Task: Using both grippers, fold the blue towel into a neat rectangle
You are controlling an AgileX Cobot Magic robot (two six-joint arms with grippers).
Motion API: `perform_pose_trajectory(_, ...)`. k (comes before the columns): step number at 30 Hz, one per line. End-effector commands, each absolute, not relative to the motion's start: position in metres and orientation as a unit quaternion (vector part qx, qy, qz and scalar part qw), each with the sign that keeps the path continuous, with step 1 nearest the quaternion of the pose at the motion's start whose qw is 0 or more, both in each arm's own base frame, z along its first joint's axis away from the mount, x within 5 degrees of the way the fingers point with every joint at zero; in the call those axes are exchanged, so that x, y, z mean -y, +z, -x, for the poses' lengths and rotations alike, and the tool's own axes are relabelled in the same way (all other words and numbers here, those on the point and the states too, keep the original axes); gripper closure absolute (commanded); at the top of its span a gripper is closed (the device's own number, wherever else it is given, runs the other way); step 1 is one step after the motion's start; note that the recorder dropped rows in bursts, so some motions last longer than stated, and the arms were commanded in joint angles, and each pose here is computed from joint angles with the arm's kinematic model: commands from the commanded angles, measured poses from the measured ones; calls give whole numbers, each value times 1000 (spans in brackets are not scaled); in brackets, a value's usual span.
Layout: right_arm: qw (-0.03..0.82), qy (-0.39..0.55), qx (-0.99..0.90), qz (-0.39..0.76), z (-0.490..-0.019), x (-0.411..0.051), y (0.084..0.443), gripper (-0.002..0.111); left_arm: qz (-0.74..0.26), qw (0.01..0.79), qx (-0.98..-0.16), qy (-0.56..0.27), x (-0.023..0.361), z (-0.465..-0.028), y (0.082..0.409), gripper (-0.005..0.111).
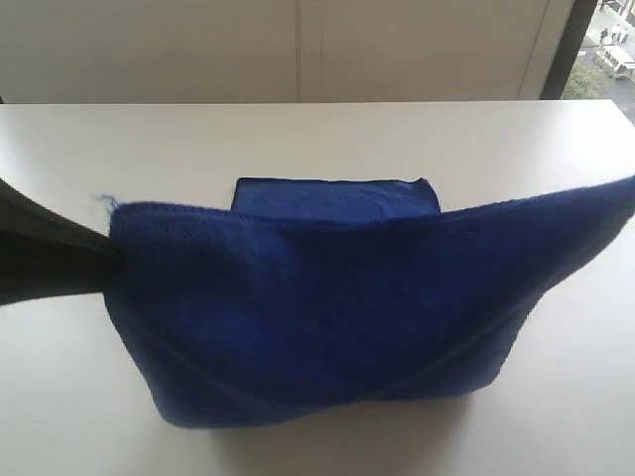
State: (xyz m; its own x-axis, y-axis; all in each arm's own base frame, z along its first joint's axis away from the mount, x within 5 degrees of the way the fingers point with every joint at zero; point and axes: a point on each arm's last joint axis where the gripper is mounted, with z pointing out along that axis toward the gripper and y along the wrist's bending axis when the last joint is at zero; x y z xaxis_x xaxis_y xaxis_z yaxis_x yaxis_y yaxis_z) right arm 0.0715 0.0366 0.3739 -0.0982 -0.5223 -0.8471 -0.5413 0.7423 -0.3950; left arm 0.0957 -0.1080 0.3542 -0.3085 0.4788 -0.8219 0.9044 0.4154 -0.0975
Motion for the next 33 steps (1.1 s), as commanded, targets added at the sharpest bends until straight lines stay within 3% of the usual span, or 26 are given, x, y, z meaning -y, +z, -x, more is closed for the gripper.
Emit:
perform_pose_trajectory(1,541,8,-757,366,-87,-42,349,108,-426,362,-778,-286,112,-108,327,107)
perform_pose_trajectory(13,547,-10,-758,355,-135,-56,334,108,-341,446,-787,-255,117,-144,322,107)
perform_pose_trajectory(30,533,-16,-780,328,-190,-69,310,108,-289,442,-825,-201,132,-199,285,107)
perform_pose_trajectory(33,537,-15,-780,319,-193,-68,315,108,-287,433,-823,-228,136,-198,295,107)
